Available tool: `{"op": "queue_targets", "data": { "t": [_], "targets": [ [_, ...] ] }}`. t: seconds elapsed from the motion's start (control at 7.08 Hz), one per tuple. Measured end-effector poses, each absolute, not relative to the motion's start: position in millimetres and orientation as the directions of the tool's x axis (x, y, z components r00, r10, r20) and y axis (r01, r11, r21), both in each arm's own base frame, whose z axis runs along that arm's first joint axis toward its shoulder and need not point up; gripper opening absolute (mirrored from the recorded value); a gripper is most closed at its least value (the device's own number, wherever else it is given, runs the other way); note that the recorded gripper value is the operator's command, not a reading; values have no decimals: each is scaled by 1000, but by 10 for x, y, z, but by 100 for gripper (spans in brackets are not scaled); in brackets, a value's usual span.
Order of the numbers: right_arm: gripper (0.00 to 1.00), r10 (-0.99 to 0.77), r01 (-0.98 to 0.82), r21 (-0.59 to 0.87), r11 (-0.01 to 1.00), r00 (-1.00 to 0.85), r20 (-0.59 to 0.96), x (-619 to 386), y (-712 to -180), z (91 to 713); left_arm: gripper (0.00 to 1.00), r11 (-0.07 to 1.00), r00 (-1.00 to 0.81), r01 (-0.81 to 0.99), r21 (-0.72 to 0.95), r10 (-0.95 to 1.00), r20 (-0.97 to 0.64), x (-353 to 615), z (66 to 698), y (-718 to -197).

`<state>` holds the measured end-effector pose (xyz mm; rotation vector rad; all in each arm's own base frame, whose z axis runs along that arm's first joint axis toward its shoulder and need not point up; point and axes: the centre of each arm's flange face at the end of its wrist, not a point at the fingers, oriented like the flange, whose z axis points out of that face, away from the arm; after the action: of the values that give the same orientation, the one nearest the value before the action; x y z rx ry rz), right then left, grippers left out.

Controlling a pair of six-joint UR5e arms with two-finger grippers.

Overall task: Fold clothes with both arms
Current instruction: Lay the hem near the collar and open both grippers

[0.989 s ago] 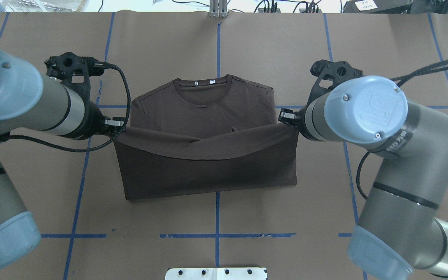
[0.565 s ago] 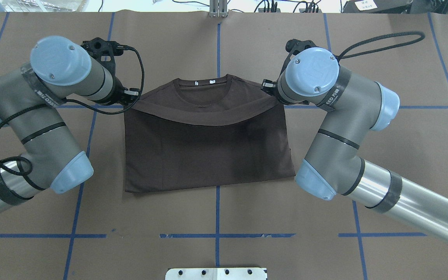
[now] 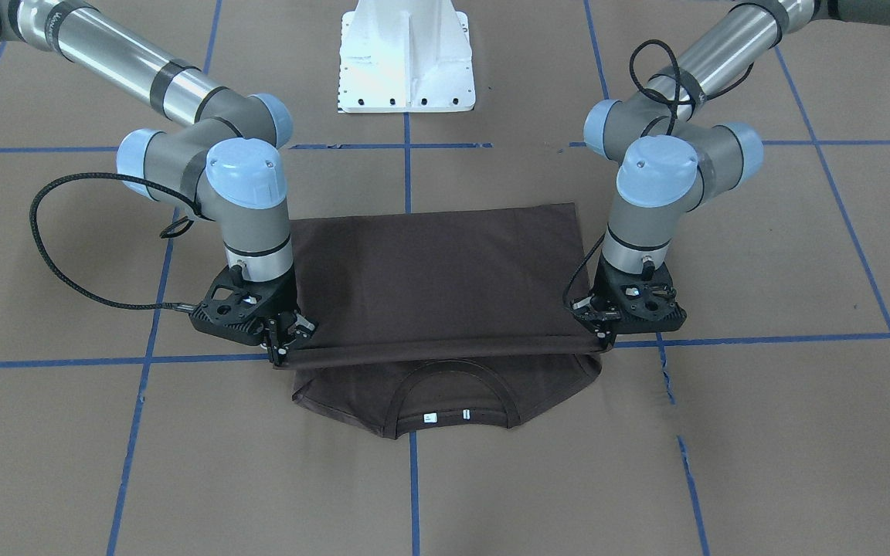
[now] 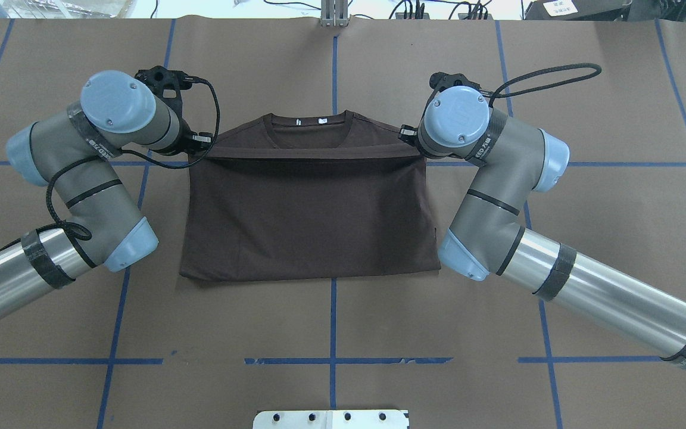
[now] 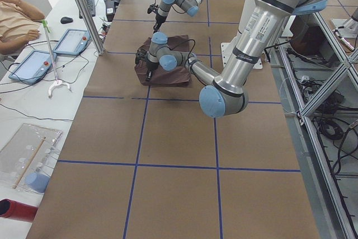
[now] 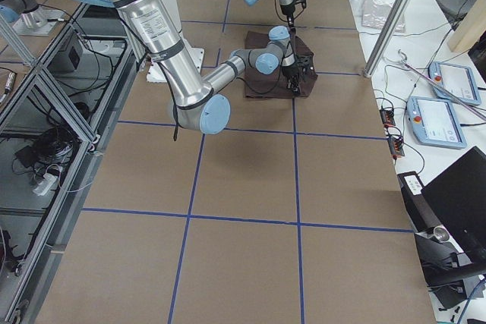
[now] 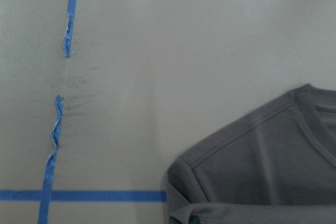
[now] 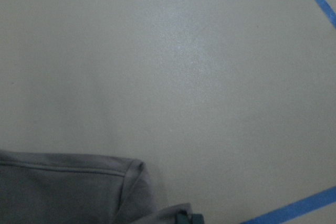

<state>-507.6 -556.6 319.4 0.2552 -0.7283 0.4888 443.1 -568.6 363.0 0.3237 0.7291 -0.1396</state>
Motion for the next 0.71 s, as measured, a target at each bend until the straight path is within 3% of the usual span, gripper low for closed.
{"op": "queue_targets", "data": {
  "t": [0.14, 0.28, 0.71],
  "targets": [
    [56, 338, -510, 55, 858, 642, 688, -5087, -5576, 3218, 72, 941, 740, 237, 243, -13, -672, 4447, 3632, -5700],
    [100, 338, -510, 56, 858, 643, 687, -5092, -5579, 3226, 100, 940, 739, 236, 246, -9, -673, 4457, 3614, -5705],
    [100, 228, -435, 123, 892, 668, 708, -4971, -5623, 3057, 100, 928, 736, 166, 332, 107, -668, 4338, 3414, -5600]
  ]
}}
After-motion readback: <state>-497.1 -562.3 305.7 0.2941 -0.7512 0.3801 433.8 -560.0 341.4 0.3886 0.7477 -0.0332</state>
